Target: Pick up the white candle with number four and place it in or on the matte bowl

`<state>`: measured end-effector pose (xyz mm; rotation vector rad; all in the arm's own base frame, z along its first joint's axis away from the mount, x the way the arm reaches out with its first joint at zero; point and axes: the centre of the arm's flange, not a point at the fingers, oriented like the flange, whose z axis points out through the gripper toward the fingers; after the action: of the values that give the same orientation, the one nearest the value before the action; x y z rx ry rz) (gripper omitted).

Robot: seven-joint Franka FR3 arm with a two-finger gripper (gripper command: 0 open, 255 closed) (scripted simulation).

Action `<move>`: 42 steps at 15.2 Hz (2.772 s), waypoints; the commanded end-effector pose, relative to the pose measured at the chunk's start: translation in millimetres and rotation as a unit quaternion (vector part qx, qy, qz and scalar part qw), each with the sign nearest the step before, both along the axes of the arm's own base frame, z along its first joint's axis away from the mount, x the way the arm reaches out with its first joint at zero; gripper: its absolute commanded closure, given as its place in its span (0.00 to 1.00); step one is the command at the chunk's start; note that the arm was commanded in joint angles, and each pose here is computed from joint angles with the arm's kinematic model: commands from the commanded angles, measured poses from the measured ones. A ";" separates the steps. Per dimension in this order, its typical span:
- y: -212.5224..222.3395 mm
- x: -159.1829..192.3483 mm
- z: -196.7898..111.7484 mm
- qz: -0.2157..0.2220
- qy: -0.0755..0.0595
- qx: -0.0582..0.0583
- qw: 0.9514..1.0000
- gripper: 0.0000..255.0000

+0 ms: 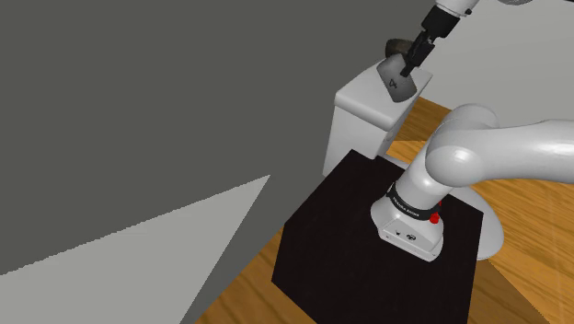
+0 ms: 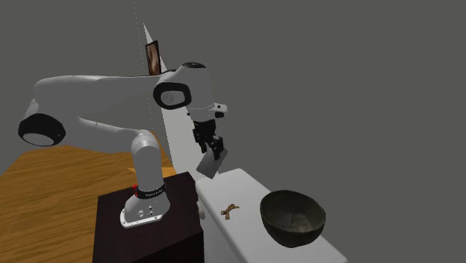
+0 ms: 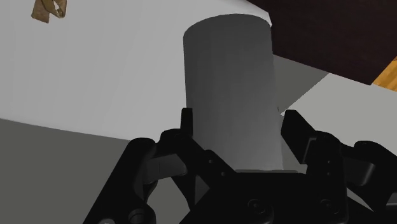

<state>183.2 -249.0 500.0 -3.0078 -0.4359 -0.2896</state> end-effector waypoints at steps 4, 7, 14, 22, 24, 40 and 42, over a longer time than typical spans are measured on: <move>0.0 0.0 26.1 0.000 0.000 0.000 1.000 1.00; 0.0 0.0 41.9 0.000 0.000 0.000 1.000 1.00; 0.0 0.0 78.9 0.000 0.000 0.000 1.000 1.00; 0.0 0.0 121.1 0.000 0.000 0.000 1.000 1.00; 0.0 0.0 131.7 0.000 0.000 0.000 1.000 1.00; -195.5 27.7 146.0 0.000 0.000 0.000 1.000 1.00; -221.6 31.4 147.8 0.000 0.000 0.000 1.000 1.00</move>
<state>213.3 -459.0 647.3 -3.0054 -0.4348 -0.2904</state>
